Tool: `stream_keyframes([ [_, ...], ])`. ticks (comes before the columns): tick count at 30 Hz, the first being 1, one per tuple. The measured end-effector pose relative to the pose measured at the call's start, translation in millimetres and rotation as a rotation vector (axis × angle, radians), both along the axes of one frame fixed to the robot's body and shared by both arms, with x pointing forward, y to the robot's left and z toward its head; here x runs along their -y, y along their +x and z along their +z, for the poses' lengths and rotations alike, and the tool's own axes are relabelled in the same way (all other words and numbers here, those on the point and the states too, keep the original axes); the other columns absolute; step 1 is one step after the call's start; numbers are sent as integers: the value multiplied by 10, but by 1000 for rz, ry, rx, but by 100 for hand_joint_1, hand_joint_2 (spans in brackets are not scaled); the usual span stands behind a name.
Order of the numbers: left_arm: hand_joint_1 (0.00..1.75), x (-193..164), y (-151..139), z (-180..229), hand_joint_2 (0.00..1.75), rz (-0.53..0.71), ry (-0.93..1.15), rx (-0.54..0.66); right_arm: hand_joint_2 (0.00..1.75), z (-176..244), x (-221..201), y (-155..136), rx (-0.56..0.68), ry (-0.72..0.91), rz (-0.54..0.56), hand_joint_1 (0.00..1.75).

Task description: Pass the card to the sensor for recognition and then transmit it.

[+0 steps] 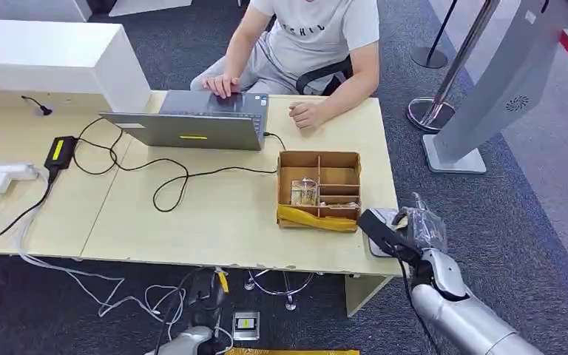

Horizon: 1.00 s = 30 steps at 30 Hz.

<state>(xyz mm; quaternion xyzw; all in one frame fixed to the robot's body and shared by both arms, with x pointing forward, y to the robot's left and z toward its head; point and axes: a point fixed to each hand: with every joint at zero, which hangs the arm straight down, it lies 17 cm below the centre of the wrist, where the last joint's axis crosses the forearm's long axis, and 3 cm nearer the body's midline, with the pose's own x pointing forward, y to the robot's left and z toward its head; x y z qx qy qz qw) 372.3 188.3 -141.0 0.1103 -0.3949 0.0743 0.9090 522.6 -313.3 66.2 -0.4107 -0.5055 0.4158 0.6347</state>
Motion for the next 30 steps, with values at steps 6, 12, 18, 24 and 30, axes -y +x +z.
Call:
stream_keyframes([
  [6, 0, 27, 3, -2, 0, -14, -5, -1, 175, 452, -119, 212, 72, 20, 23, 175],
  [12, 0, 29, 2, -4, 0, -16, -7, -3, 175, 683, -173, 289, 112, 38, 34, 175],
  [18, 0, 60, -27, -35, 0, -26, -17, -28, 175, 957, -198, 379, 166, 43, 38, 175],
  [24, 0, 204, 4, 10, 0, -47, -35, -22, 175, 1705, -254, 603, 275, 18, 43, 175],
  [30, 0, 348, 61, 116, 0, -64, -20, 30, 175, 2054, -678, 682, 335, 36, 144, 175],
])
